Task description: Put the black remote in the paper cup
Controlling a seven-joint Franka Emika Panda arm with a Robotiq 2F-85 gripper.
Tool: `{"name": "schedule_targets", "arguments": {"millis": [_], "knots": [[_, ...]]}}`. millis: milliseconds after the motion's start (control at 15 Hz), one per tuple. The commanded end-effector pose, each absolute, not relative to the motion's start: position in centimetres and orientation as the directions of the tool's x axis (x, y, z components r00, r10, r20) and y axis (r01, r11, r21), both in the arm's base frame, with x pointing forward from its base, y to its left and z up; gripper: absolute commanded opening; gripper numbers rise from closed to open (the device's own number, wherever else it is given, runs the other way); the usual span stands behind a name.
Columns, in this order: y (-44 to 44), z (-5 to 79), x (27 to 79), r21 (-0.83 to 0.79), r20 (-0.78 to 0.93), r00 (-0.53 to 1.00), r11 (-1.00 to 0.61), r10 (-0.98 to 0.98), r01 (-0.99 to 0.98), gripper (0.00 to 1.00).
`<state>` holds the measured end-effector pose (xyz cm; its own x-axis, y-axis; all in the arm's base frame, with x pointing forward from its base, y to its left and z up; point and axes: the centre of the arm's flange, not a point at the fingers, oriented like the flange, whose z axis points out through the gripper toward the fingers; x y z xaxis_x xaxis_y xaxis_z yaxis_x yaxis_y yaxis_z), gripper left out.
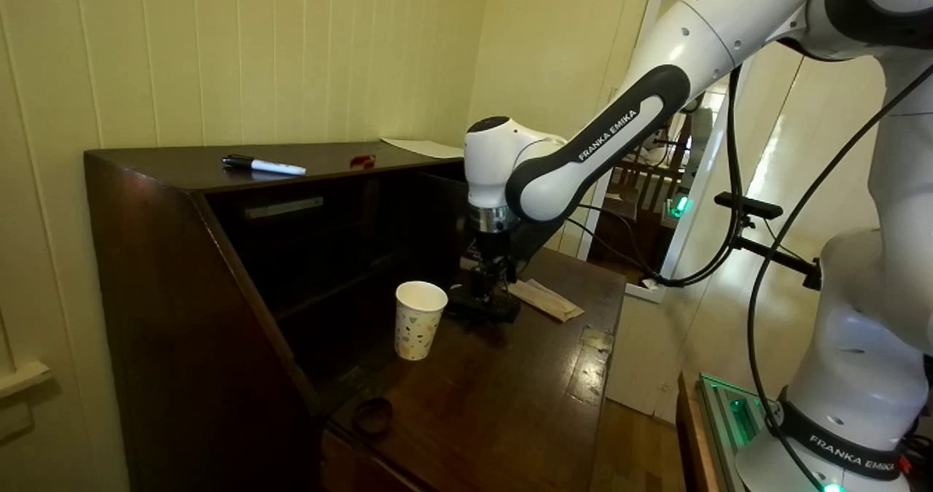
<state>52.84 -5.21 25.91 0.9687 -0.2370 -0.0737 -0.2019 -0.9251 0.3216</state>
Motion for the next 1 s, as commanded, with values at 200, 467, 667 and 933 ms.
{"name": "schedule_targets", "arguments": {"millis": [200, 467, 667, 933], "knots": [[-5.9, 23.8, 51.1, 0.394, -0.085, 0.993, -0.918, -0.079, -0.039, 1.00], [-4.8, 22.7, 50.8, 0.417, -0.120, 0.993, -0.908, -0.007, 0.044, 1.00], [-4.6, 22.1, 50.6, 0.441, -0.136, 0.991, -0.895, 0.010, 0.070, 1.00], [-4.5, 20.7, 50.6, 0.448, -0.155, 0.987, -0.888, 0.036, 0.103, 1.00]]}}
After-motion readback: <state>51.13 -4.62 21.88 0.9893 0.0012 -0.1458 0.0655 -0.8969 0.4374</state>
